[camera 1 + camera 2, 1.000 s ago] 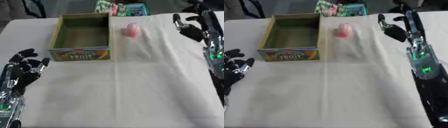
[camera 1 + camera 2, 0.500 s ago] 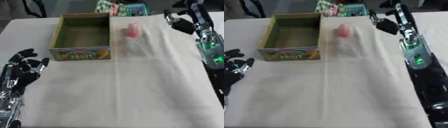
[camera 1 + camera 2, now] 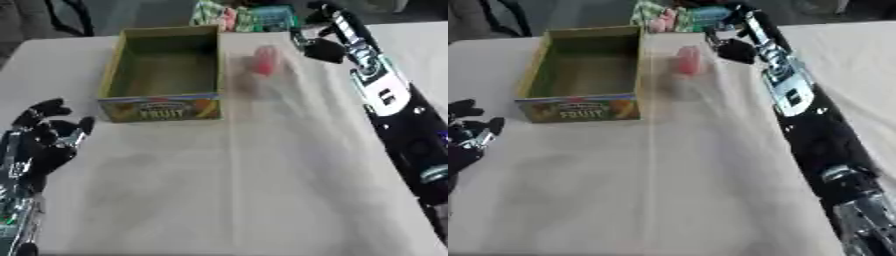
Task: Pick up objects on the table and place them in the box.
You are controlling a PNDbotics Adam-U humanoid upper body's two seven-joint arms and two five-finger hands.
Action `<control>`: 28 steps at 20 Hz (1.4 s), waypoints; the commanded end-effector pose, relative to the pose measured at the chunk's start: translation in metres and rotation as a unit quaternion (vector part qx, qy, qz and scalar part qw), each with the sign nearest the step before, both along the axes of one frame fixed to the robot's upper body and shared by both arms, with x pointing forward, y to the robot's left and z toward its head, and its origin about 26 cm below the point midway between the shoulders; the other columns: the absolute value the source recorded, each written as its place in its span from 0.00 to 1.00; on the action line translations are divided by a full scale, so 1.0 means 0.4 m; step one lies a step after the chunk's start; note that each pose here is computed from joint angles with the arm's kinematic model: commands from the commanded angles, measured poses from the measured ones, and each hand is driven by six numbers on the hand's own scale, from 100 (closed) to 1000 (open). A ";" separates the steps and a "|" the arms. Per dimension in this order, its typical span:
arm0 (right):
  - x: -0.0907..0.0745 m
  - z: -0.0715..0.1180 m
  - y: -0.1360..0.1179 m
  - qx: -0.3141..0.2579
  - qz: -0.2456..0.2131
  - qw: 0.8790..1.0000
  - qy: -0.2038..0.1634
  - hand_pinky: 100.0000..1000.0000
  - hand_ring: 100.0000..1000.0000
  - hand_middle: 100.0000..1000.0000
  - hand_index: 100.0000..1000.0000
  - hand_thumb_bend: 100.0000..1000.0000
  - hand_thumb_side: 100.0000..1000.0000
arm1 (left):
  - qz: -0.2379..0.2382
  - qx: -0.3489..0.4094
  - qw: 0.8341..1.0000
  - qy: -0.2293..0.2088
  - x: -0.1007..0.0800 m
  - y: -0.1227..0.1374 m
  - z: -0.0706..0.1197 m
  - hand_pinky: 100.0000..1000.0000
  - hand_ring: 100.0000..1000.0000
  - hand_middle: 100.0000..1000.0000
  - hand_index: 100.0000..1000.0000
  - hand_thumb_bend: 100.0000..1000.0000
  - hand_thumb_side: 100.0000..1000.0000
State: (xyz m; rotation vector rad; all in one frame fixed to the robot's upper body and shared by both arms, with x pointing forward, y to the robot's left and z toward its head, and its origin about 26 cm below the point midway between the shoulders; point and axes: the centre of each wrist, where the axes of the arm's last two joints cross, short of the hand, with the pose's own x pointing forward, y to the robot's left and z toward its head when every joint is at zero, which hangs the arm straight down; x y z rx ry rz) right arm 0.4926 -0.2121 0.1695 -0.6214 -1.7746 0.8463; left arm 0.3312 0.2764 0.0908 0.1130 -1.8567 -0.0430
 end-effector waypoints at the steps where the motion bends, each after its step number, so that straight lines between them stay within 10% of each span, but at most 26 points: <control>1: 0.015 -0.010 0.047 -0.015 -0.008 1.000 0.009 0.72 0.84 0.70 0.93 0.15 0.43 | -0.008 0.005 1.000 -0.018 0.004 -0.002 0.029 0.53 0.49 0.56 0.71 0.49 0.00; 18: 0.023 -0.040 0.115 -0.141 -0.097 0.985 -0.025 0.75 0.84 0.73 0.90 0.17 0.36 | -0.014 0.006 1.000 -0.019 0.005 -0.006 0.032 0.53 0.49 0.55 0.71 0.49 0.00; 28: 0.024 -0.054 0.106 -0.254 -0.122 0.959 0.027 0.74 0.80 0.53 0.66 0.00 0.00 | -0.013 0.007 1.000 -0.019 0.006 -0.006 0.032 0.53 0.49 0.55 0.71 0.49 0.00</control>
